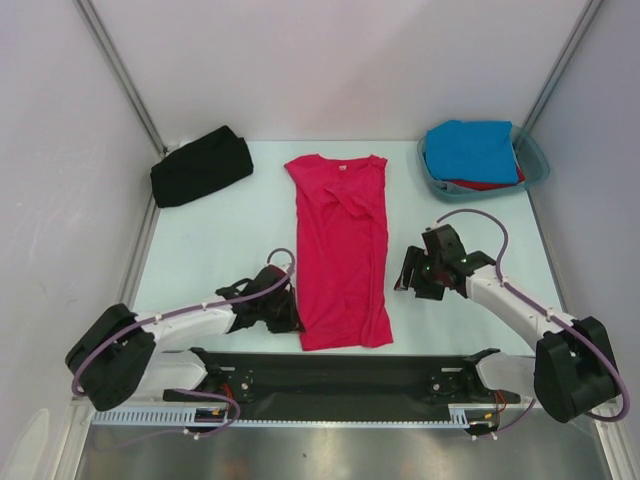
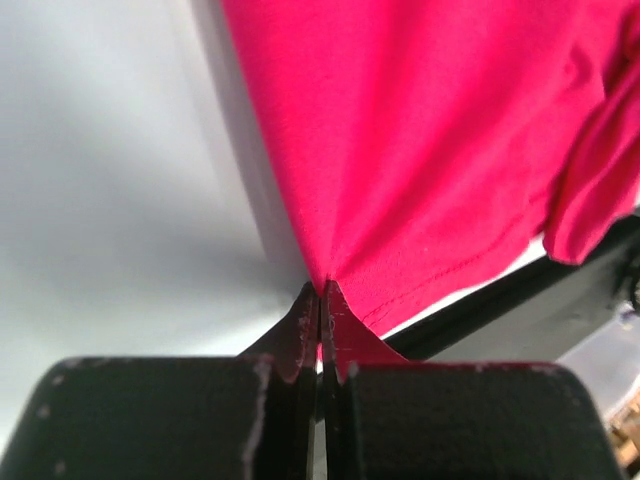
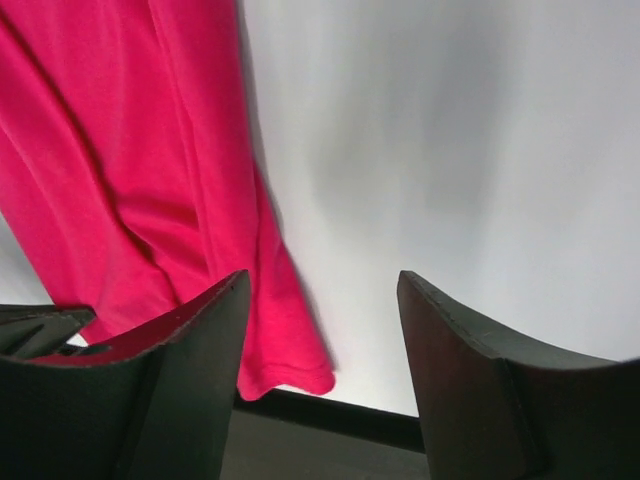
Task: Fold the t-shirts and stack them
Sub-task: Fold the tshirt
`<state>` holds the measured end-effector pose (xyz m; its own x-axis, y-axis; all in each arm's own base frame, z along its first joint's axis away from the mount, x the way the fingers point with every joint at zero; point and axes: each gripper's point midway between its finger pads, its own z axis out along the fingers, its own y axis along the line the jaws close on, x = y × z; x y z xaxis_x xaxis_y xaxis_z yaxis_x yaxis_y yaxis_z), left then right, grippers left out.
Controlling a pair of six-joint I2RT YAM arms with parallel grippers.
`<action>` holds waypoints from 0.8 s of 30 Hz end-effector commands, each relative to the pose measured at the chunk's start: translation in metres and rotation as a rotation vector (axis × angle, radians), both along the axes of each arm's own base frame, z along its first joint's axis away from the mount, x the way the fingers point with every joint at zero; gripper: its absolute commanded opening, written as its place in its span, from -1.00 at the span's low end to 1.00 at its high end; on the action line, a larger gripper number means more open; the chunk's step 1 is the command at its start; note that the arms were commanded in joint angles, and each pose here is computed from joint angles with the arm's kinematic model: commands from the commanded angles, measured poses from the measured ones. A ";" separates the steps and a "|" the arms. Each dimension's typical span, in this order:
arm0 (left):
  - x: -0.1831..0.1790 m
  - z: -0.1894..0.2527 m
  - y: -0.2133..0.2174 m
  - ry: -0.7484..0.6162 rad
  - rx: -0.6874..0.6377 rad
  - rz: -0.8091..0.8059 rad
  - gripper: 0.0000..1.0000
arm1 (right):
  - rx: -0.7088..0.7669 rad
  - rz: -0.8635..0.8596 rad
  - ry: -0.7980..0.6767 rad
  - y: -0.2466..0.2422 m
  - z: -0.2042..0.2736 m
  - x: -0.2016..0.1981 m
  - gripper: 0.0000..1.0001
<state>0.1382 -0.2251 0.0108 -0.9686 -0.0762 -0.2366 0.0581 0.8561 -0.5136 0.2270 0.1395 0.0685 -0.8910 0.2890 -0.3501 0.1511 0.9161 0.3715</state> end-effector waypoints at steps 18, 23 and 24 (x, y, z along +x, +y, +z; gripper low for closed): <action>-0.048 -0.047 0.079 0.161 0.360 0.005 -0.99 | 0.325 0.326 -0.119 0.131 0.019 0.043 -0.82; -0.050 -0.048 0.081 0.164 0.364 0.008 -1.00 | 0.330 0.371 -0.114 0.152 0.007 0.057 -0.97; -0.050 -0.048 0.081 0.165 0.363 0.008 -0.99 | 0.309 0.363 -0.087 0.151 -0.001 0.059 -1.00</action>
